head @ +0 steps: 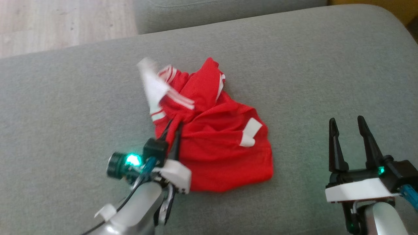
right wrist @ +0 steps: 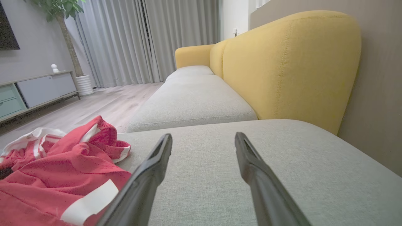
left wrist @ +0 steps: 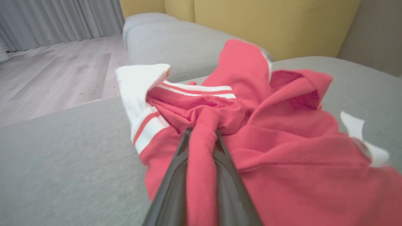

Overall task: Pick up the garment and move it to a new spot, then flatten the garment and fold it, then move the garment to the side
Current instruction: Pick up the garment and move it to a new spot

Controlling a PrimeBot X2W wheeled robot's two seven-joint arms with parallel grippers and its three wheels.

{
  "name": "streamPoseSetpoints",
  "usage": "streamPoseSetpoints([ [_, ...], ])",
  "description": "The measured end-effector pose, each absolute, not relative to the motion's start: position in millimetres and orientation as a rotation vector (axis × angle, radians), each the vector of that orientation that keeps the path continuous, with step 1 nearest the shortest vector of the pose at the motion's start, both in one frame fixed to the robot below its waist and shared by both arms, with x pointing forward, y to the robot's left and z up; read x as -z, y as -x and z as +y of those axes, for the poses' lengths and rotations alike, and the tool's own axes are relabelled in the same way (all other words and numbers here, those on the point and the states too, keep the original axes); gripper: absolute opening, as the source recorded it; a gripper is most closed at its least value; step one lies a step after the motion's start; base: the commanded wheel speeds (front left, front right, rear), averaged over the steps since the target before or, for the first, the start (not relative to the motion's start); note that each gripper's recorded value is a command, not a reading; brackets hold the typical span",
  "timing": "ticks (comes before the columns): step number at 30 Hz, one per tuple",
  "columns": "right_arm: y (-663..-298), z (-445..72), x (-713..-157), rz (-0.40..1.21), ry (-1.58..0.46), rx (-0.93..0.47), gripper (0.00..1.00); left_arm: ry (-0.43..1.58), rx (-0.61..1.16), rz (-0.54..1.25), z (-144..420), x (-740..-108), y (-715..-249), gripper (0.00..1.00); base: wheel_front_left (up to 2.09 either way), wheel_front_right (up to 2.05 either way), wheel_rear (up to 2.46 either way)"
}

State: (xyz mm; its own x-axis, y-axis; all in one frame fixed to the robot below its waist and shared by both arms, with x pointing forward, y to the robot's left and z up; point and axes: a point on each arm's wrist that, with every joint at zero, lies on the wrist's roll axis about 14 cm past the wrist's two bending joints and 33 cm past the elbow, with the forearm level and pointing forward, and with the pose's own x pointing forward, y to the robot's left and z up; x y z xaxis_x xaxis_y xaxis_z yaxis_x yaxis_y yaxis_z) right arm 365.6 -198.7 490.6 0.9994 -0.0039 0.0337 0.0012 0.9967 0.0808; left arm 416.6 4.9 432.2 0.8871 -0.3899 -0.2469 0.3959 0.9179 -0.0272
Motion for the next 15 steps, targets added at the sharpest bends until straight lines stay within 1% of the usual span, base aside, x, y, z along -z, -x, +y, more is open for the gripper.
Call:
streamPoseSetpoints([
  [1, -366.6, -197.1, -490.8, -0.035, -0.082, -0.003, 1.00, -0.033, 0.389, 0.259, 13.5, -428.5, -415.1, 0.40, 0.00, 0.00, 0.00],
  [2, -367.4, -195.4, -491.3, -0.037, -0.082, -0.008, 1.00, -0.035, 0.373, 0.266, 19.2, -425.8, -412.9, 1.00, 0.00, 0.00, 0.00],
  [6, -369.6, -191.7, -493.5, -0.044, -0.084, -0.020, 1.00, -0.056, 0.360, 0.248, 27.3, -428.7, -409.1, 1.00, 0.00, 0.00, 0.00],
  [9, -370.8, -188.2, -496.2, -0.052, -0.085, -0.031, 1.00, -0.075, 0.364, 0.174, 24.8, -449.3, -413.1, 1.00, 0.00, 0.00, 0.00],
  [13, -370.8, -185.3, -498.1, -0.058, -0.087, -0.040, 1.00, -0.108, 0.428, 0.057, 1.3, -491.3, -427.1, 1.00, 0.00, 0.00, 0.00],
  [15, -370.0, -184.2, -498.1, -0.057, -0.087, -0.043, 1.00, -0.132, 0.476, 0.031, -17.4, -509.7, -435.1, 1.00, 0.00, 0.00, 0.00],
])
